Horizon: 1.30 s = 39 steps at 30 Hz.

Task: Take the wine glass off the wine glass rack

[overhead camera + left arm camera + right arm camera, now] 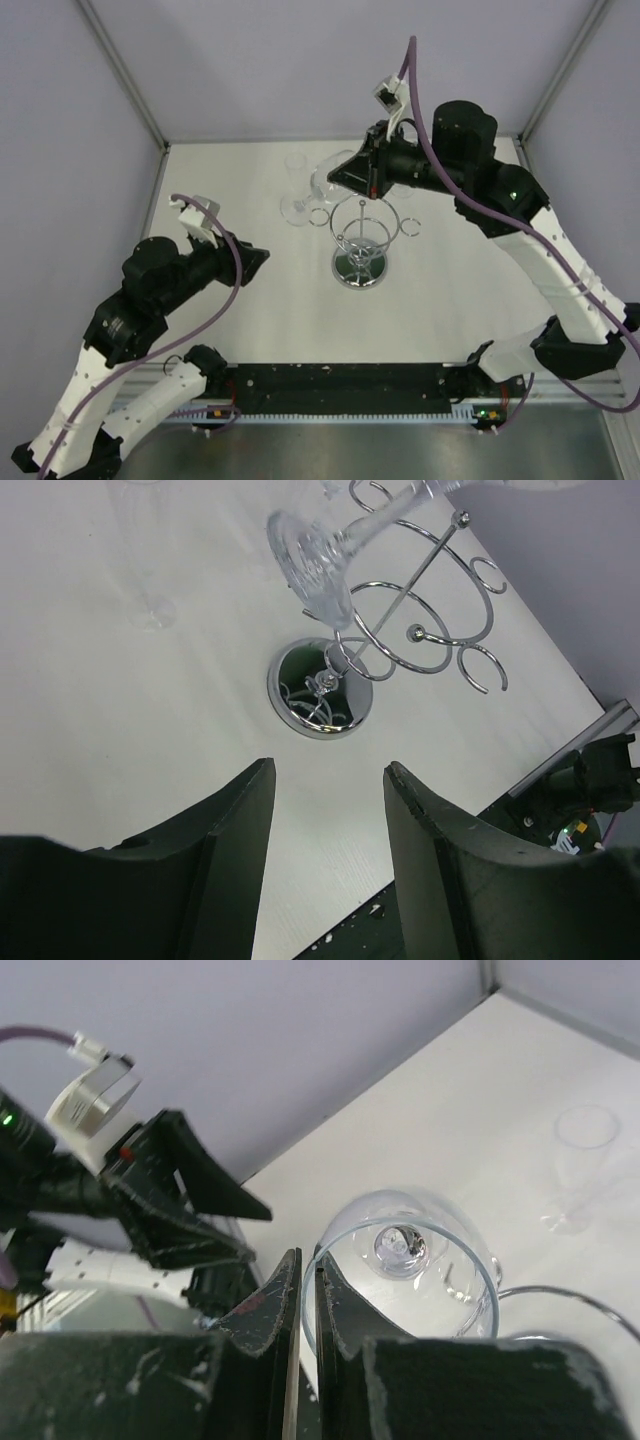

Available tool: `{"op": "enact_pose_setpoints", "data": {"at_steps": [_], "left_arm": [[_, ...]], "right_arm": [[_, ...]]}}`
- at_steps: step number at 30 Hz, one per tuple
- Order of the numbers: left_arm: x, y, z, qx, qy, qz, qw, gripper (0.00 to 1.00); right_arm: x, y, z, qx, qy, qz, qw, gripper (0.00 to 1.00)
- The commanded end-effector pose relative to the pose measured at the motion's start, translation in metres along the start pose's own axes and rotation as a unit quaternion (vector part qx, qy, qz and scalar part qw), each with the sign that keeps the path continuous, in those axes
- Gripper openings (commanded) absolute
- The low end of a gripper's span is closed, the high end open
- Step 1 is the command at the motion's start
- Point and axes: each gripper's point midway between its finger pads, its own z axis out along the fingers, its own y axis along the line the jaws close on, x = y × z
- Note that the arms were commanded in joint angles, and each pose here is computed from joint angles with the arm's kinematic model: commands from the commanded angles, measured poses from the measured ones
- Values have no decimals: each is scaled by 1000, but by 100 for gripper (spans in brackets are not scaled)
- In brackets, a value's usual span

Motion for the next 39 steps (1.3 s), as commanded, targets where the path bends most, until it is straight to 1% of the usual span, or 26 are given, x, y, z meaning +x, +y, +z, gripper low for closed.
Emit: {"op": "enact_pose_setpoints", "data": {"at_steps": [1,4,9,15,19,22,28,39], "left_arm": [[-6,2,5,-5,-14,8,1000,53],[-1,4,9,-5,-6,12,1000,53],[12,11,16,-14,11,16,1000,53],[19,15,23,-16,12,21,1000,53],[23,16,29,-10,10,27,1000,53],[28,20,33,-15,13,35,999,53],[42,30,42,-25,23,47,998,53],[68,36,52,-21,45,49,998,54]], "right_arm": [[-76,-26,2,89,-128,-42,987,0],[-91,-41,9,118,-145,-42,982,0],[-107,-82,18,204,-165,-57,963,0],[-100,-130,47,262,-154,-57,951,0],[-91,-162,67,280,-138,-49,949,0],[-83,-183,80,293,-126,-40,947,0],[-52,-230,104,308,-83,-15,948,0],[9,-269,143,309,-8,6,951,0]]}}
